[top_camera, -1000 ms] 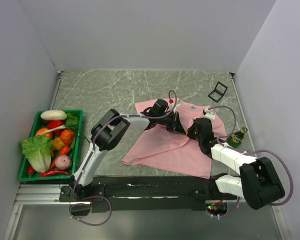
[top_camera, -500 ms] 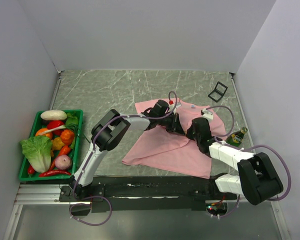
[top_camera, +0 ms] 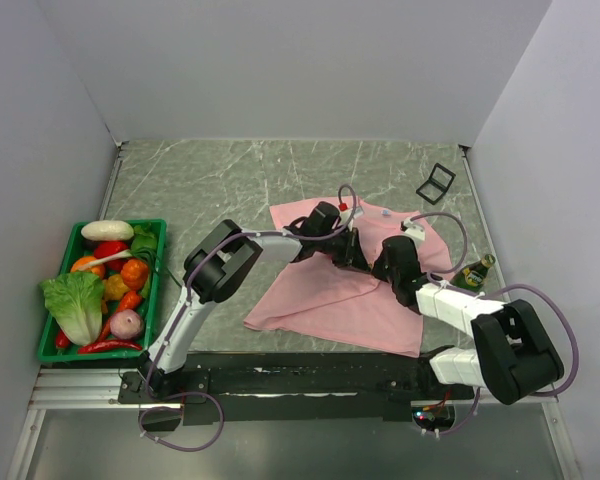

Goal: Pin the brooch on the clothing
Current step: Close the brooch on the flattened clothing.

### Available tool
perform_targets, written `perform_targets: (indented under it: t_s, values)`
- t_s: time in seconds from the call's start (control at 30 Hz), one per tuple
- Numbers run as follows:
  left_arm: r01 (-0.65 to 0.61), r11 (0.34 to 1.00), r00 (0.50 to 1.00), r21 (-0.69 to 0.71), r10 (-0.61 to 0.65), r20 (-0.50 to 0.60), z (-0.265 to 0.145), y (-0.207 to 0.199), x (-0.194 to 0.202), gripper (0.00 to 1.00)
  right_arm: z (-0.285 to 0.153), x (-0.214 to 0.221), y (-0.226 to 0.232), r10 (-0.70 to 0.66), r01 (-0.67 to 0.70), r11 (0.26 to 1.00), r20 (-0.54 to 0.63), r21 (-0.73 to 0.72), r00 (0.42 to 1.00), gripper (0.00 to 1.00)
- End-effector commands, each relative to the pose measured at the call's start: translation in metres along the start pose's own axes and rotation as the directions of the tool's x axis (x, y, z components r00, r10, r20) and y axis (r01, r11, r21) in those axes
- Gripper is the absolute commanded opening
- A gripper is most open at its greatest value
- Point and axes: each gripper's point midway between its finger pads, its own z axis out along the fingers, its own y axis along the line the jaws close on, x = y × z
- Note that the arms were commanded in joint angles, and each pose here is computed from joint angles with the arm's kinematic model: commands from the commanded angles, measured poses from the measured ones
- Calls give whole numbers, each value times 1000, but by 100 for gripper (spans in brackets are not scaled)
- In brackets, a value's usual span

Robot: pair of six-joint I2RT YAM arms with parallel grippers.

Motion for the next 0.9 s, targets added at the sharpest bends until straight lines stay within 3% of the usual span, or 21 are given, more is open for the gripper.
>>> perform_targets:
  t_s: [0.0,0.87]
  values:
    - [-251,925,968,284,242,66,-4,-126,-13,1,-1,21,20,4,-11,998,-93,-69,996,13]
    - [-299,906,954,299,282,98,-8,-145,7,1,12,25,19,17,-19,1000,-107,-24,994,10]
